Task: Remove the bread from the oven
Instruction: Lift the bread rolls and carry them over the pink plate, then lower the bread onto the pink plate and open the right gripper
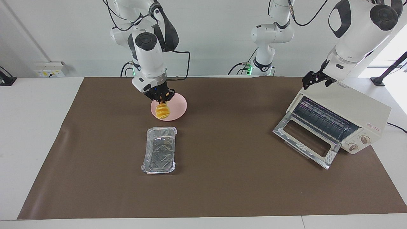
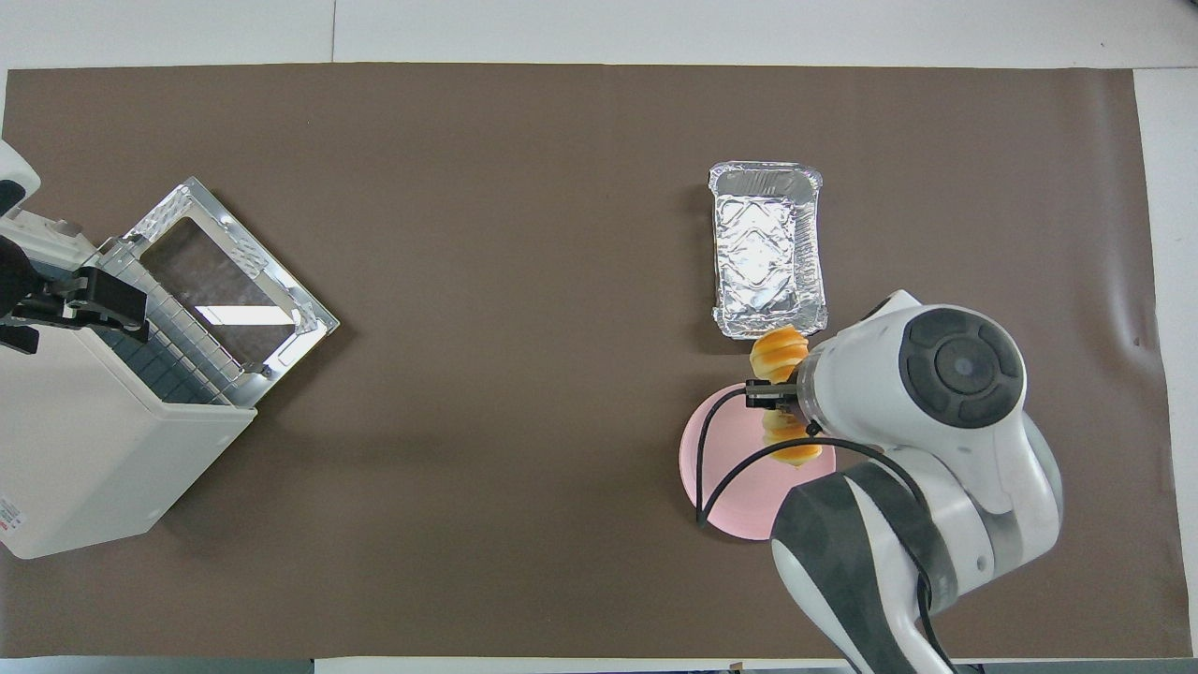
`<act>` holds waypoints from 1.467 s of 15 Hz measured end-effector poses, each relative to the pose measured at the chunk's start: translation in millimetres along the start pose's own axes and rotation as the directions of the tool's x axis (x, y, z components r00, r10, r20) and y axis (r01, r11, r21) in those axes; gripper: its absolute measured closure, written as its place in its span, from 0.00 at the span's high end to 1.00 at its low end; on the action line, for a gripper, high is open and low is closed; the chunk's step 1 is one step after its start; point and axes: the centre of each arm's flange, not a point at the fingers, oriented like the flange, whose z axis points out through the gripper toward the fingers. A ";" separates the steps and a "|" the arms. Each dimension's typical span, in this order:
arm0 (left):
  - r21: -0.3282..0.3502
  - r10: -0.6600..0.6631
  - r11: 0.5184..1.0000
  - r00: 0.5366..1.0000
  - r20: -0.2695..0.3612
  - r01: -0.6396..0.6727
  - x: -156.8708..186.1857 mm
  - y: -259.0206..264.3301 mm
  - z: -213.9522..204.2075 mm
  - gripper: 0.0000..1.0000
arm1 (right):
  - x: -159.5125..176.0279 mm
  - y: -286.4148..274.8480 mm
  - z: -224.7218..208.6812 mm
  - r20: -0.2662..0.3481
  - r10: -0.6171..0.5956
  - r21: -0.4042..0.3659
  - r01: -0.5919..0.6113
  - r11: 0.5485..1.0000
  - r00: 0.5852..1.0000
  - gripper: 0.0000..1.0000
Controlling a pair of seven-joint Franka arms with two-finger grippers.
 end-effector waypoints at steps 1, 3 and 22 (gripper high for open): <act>0.000 0.000 1.000 1.000 0.000 0.000 0.0 0.0 0.0 1.00 | -15.0 2.8 15.5 -0.007 -0.003 0.005 0.003 1.000 1.000 0.18; 0.000 0.000 1.000 1.000 0.000 0.000 0.0 0.0 0.0 1.00 | -32.3 7.3 39.5 -0.025 -0.003 0.014 0.003 1.000 1.000 0.18; 0.000 0.000 1.000 1.000 0.000 0.000 0.0 0.0 0.0 1.00 | -45.9 -20.5 94.8 -0.067 0.013 0.046 -0.010 0.999 0.998 0.71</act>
